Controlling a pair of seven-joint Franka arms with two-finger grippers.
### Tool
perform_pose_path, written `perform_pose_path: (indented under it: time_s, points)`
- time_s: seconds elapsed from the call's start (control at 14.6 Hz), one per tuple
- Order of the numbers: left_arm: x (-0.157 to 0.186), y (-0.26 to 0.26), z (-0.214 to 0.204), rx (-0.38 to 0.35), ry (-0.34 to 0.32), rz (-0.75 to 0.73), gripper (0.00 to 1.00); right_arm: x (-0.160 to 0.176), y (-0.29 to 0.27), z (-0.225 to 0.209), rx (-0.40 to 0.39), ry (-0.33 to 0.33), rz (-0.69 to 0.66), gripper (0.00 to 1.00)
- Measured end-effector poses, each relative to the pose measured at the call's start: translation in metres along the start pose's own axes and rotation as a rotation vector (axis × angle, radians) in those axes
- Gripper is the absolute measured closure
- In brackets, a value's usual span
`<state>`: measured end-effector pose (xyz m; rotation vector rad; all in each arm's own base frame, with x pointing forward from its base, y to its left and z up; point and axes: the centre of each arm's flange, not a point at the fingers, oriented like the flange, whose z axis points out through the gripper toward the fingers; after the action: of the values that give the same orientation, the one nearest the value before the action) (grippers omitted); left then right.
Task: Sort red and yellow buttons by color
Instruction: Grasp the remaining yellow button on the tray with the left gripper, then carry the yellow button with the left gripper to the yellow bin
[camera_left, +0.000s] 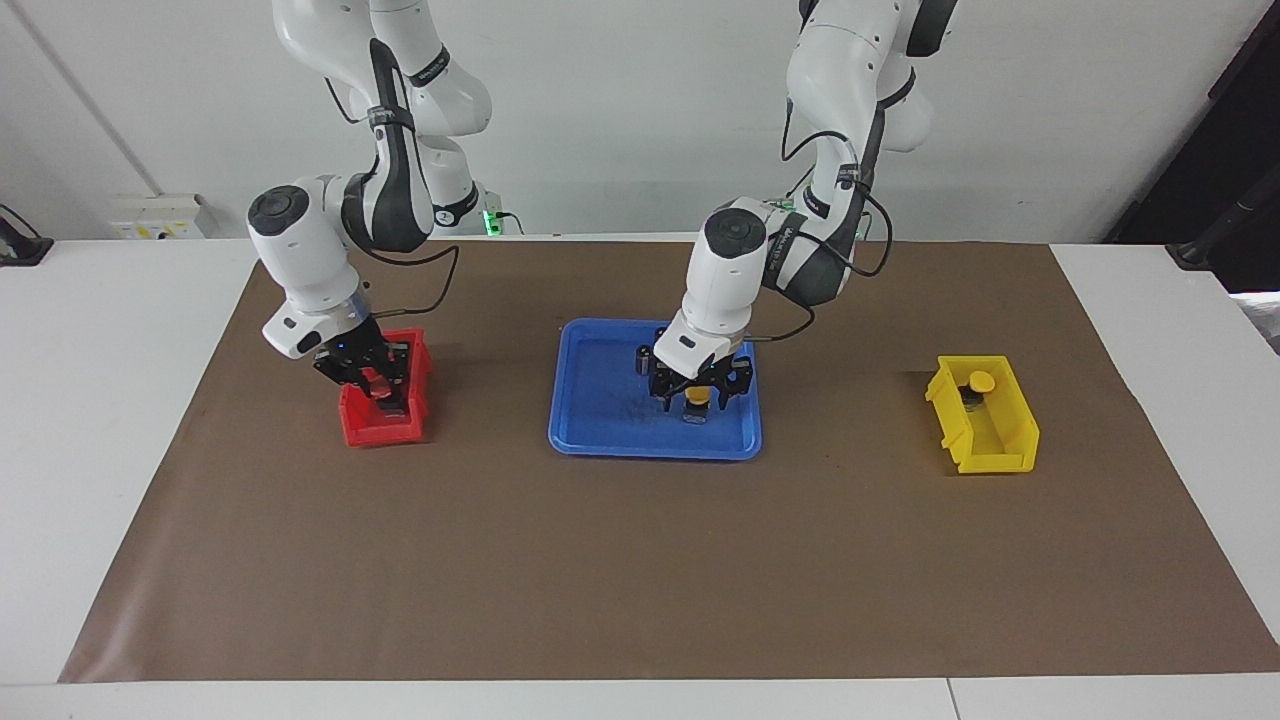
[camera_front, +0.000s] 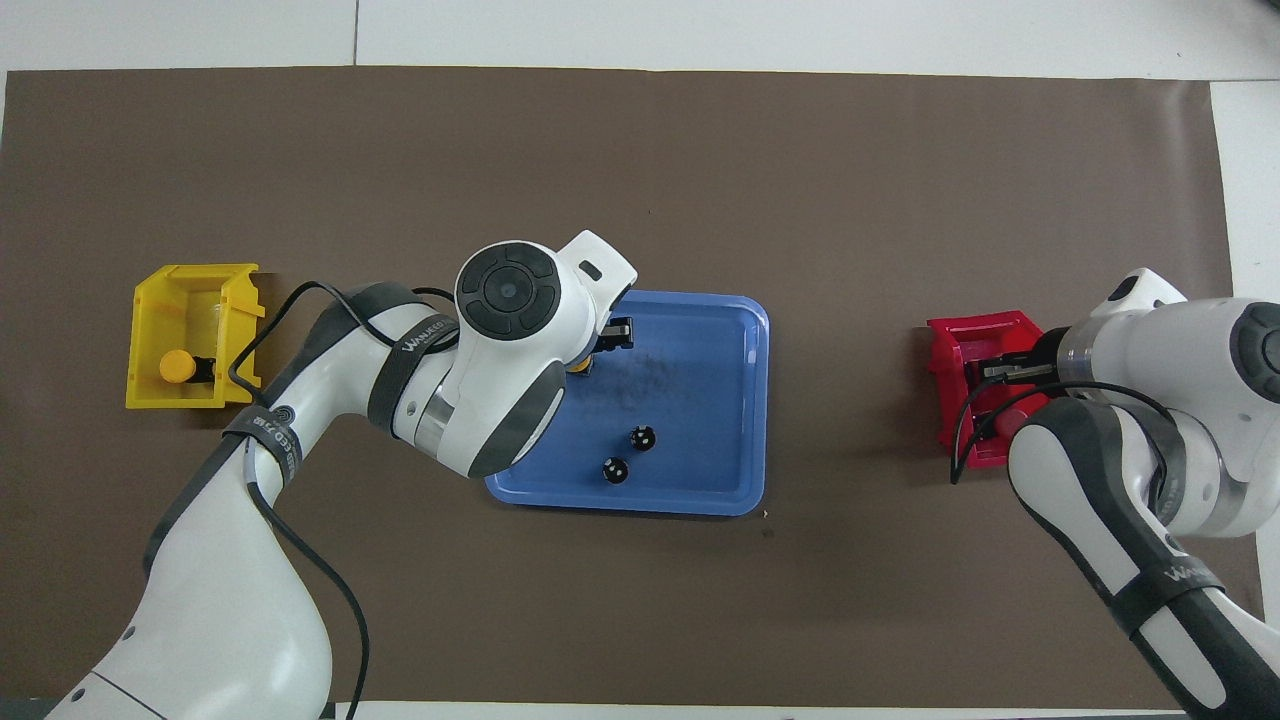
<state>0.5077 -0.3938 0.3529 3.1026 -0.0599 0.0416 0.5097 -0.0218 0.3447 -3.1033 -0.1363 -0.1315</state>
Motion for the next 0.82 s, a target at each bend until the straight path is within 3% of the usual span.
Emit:
perform_pose_path:
  time_s: [0.27,0.41,0.55,0.68,0.82]
  points:
    - [-0.001,0.000,-0.001,0.008,-0.012,-0.024,0.59,0.004,0.001,-0.007,0.002,-0.009,0.002,0.22]
    - [0.001,0.001,-0.006,0.006,-0.010,-0.033,0.59,0.017,0.003,-0.029,0.009,-0.028,0.001,0.19]
    - [0.011,-0.005,-0.029,0.021,-0.025,-0.055,0.59,0.033,0.003,-0.065,0.016,-0.045,-0.003,0.00]
    - [0.035,-0.035,-0.075,0.037,-0.041,-0.100,0.59,0.044,0.004,-0.109,0.025,-0.077,-0.006,0.00]
    - [0.065,-0.102,-0.123,0.038,-0.045,-0.109,0.59,0.050,0.003,-0.165,0.033,-0.110,0.012,0.00]
